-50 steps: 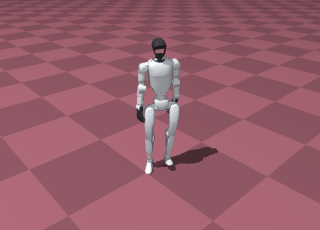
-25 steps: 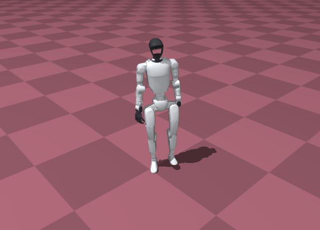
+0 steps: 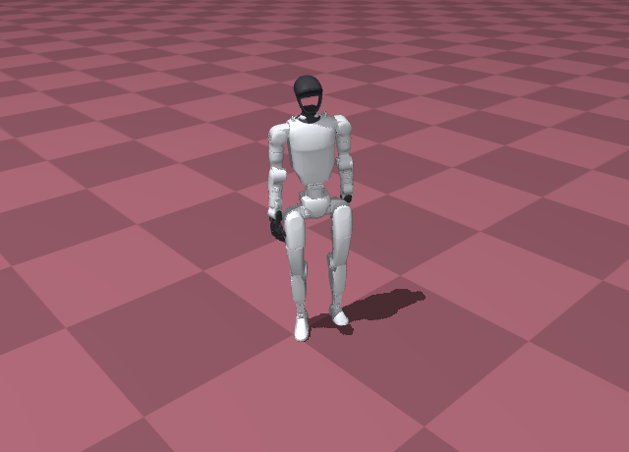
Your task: In place motions
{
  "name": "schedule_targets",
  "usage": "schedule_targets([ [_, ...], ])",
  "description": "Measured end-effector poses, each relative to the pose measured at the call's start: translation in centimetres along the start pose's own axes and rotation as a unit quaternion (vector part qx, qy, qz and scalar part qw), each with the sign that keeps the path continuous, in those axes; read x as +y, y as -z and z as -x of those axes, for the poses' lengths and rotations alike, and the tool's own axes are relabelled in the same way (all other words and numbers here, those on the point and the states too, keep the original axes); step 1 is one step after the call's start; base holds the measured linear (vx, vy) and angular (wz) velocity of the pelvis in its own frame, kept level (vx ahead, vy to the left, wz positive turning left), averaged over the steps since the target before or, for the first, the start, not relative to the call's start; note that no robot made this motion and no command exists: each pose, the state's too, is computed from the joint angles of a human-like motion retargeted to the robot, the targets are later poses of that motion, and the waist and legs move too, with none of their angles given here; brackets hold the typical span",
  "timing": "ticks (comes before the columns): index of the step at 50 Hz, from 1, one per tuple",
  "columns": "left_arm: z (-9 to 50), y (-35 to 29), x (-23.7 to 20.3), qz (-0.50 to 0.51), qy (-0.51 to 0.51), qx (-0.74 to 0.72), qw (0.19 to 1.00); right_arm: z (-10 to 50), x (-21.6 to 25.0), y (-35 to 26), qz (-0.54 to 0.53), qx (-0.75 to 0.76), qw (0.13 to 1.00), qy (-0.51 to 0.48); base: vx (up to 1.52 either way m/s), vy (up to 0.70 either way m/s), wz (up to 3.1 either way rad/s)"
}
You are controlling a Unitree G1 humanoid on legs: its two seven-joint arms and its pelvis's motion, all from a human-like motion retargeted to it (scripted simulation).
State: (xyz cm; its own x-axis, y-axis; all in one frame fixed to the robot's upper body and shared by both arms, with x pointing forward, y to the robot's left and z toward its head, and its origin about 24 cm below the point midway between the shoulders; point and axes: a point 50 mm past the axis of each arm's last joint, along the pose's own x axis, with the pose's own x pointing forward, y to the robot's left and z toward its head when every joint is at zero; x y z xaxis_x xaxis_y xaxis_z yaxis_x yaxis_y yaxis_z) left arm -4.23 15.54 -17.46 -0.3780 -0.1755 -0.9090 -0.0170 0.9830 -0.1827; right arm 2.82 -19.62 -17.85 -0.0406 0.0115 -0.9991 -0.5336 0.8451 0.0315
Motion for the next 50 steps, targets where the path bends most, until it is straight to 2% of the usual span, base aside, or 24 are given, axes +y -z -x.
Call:
schedule_targets([
  [8,0.6,-2.4,-0.8,-0.001,0.053,-0.045,0.998,-0.1,0.4,-0.4,0.063,0.003,0.998,-0.009,-0.07,0.04,0.23],
  [17,0.9,-2.7,-0.5,-0.039,0.046,-0.024,0.998,0.1,-0.1,-1.3,0.099,0.007,0.995,-0.013,-0.05,0.02,-0.05],
  [31,1.0,-2.5,-0.1,-0.083,0.026,-0.006,0.996,0.1,0.1,-1.8,0.112,-0.003,0.994,-0.015,0.0,0.0,0.0],
  [50,0.9,-2.2,0.0,-0.088,0.027,0.003,0.996,0.1,0.0,-0.4,0.068,0.013,0.997,-0.017,0.0,0.0,0.0],
])
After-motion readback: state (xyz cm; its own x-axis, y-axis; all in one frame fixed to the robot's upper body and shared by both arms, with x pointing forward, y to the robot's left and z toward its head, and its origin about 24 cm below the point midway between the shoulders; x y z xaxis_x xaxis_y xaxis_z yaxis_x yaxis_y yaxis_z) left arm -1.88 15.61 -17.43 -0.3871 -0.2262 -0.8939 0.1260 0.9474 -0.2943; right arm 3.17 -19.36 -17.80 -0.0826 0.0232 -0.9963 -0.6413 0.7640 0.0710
